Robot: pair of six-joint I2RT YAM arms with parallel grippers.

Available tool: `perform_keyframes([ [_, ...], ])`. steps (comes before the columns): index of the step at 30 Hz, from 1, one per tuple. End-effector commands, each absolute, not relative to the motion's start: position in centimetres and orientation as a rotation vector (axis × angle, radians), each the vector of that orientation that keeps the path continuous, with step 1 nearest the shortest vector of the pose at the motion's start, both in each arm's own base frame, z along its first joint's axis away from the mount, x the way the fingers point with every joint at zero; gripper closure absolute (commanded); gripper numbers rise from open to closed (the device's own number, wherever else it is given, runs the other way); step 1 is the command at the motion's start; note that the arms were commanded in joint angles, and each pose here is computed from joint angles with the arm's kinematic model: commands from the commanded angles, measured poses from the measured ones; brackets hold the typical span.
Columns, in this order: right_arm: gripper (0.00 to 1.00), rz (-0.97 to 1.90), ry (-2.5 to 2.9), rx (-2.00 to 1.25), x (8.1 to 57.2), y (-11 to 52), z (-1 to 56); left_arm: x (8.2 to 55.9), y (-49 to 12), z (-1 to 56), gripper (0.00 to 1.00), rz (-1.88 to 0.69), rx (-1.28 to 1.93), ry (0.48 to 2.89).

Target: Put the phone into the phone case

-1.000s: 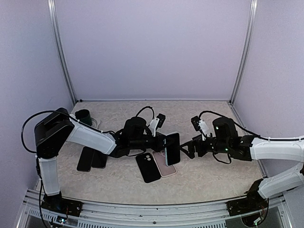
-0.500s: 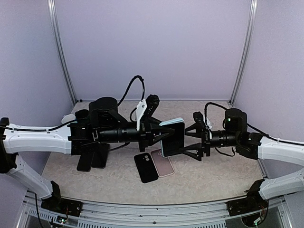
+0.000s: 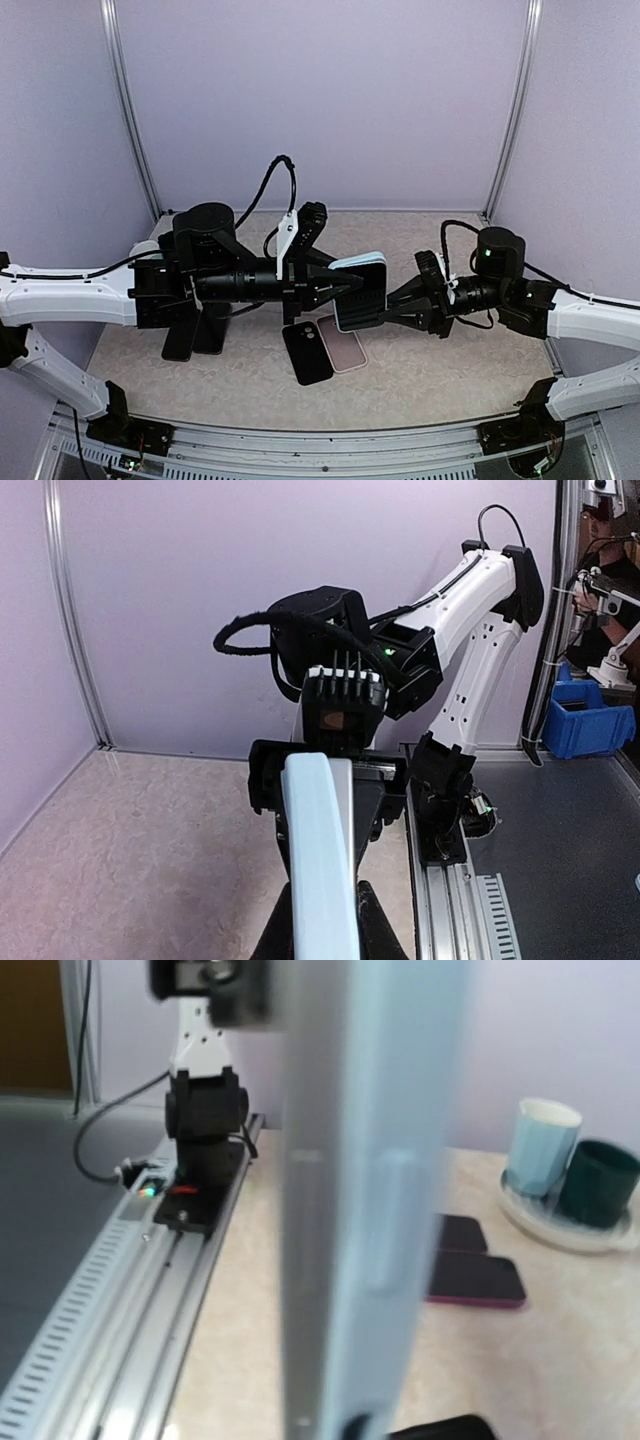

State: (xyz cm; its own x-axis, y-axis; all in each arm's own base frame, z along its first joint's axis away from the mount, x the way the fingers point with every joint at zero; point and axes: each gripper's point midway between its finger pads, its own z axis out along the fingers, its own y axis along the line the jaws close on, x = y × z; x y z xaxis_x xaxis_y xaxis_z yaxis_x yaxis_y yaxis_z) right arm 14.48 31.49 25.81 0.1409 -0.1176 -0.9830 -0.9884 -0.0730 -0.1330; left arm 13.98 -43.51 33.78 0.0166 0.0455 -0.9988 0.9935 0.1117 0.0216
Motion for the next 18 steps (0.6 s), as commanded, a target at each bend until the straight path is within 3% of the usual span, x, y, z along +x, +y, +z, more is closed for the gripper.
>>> perform_keyframes([
  [1, 0.86, 1.092, 1.172, -1.422, 14.4, 31.8, 26.0, 13.1, -43.3, 36.3, 1.00, -1.126, 1.137, 1.162],
  [4, 0.68, 1.123, 1.170, -1.440, 14.0, 31.9, 25.7, 12.9, -43.3, 36.4, 1.00, -1.136, 1.130, 1.158],
  [6, 0.63, 1.130, 1.166, -1.444, 13.9, 32.0, 25.7, 12.9, -43.3, 36.4, 1.00, -1.137, 1.129, 1.154],
  [8, 0.74, 1.121, 1.169, -1.439, 14.1, 32.1, 25.7, 12.9, -43.3, 36.4, 1.00, -1.135, 1.127, 1.157],
  [10, 0.98, 1.113, 1.167, -1.437, 14.2, 32.1, 25.7, 13.1, -43.2, 36.4, 1.00, -1.129, 1.119, 1.160],
  [18, 1.00, 1.096, 1.129, -1.426, 13.8, 31.7, 26.6, 14.8, -43.0, 36.2, 1.00, -1.038, 1.040, 1.211],
])
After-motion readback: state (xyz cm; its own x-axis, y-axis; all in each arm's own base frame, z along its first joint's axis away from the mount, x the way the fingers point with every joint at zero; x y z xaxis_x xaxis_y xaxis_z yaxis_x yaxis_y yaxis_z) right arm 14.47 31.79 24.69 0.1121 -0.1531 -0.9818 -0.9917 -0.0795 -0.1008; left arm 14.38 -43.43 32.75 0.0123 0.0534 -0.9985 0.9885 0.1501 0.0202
